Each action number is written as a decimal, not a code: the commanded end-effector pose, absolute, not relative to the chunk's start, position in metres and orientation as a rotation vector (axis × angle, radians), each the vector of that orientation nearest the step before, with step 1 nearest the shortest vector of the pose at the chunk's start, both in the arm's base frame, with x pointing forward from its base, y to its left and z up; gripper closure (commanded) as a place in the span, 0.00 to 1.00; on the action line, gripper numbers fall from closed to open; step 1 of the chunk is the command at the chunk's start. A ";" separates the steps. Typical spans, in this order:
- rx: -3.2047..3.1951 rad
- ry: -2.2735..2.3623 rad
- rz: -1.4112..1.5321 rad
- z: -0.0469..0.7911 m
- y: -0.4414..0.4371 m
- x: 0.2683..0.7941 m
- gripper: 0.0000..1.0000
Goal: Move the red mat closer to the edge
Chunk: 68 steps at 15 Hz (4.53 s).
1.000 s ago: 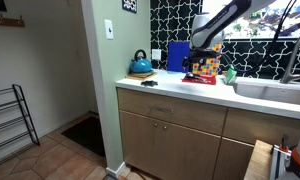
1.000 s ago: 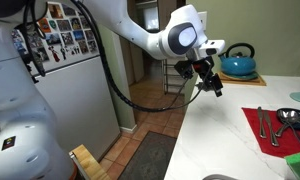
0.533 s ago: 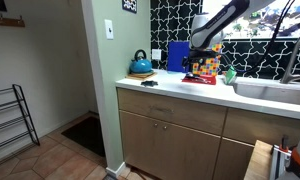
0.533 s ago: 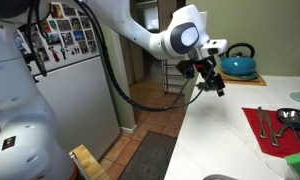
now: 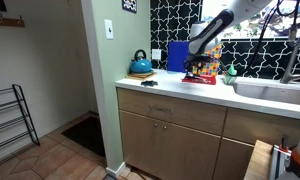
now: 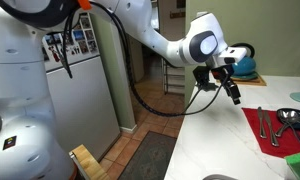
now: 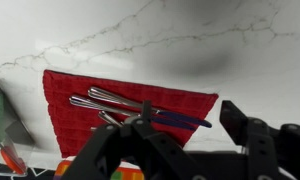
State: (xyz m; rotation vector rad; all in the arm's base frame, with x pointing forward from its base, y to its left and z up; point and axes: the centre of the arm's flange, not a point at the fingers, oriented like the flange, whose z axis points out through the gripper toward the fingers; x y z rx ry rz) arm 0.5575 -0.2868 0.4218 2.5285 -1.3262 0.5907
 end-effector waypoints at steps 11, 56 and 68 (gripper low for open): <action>2.311 -1.556 0.683 0.378 -0.327 0.608 1.00; 2.348 -1.698 0.114 0.354 -0.188 0.623 1.00; 2.312 -2.016 0.090 0.353 -0.171 0.645 1.00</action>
